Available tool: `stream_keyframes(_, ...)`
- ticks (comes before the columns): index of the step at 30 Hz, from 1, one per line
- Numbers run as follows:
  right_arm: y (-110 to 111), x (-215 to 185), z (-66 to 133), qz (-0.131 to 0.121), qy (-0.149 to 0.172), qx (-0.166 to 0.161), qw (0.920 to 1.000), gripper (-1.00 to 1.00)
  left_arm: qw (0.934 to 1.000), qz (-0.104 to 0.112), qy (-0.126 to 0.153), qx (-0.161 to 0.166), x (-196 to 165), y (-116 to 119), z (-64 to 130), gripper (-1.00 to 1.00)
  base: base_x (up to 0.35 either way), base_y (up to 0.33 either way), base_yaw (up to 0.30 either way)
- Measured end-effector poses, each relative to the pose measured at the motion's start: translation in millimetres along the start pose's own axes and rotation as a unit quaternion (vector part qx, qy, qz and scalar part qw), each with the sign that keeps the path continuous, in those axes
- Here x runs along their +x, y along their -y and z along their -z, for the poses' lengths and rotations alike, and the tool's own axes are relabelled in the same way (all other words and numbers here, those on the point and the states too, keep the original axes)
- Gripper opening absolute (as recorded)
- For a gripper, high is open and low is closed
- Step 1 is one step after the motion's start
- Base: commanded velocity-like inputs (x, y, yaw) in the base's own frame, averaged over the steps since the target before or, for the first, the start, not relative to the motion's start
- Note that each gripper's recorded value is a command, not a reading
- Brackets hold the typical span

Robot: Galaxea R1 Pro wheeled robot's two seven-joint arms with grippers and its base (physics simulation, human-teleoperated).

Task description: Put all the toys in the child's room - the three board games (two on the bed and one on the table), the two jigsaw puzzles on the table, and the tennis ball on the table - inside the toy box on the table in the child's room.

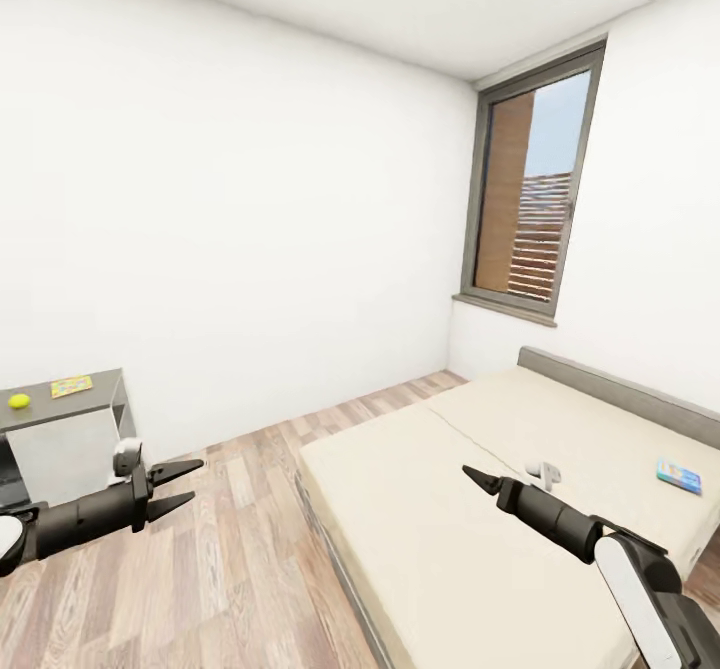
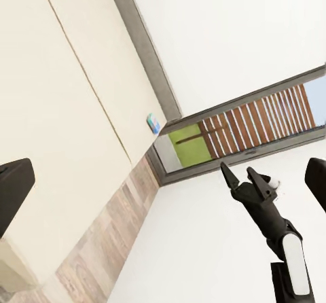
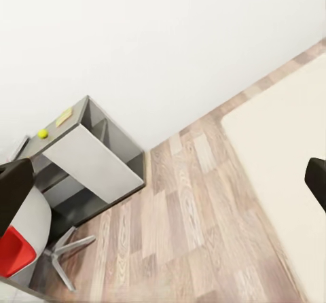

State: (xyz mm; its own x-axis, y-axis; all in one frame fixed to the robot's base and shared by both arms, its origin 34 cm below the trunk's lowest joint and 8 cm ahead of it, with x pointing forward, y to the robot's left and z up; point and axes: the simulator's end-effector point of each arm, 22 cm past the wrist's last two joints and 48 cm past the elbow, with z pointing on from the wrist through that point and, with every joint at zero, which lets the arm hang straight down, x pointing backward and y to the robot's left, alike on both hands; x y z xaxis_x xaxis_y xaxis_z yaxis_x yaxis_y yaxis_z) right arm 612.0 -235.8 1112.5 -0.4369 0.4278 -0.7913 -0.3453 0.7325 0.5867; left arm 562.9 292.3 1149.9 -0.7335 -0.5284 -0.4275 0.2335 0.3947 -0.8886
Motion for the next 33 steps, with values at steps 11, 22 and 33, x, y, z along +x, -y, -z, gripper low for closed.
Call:
stream_keyframes(11, -0.6, -1.2, -0.4, 0.002, 0.003, -0.001, 1.0, 1.0, 1.0, 0.0, 0.0, 0.0, -0.2, 0.1, 0.1, 1.0, 0.0, -0.002, 0.287)
stream_keyframes(22, -0.8, -2.2, -0.4, 0.004, 0.006, -0.001, 1.0, 1.0, 1.0, 0.0, 0.0, 0.0, 0.0, -0.1, -0.1, 1.0, 0.0, 0.0, 0.287)
stream_keyframes(33, -0.7, -2.2, -0.5, 0.004, 0.006, -0.001, 1.0, 1.0, 1.0, 0.0, 0.0, 0.0, 0.1, -0.1, -0.3, 1.0, 0.0, 0.0, 0.287)
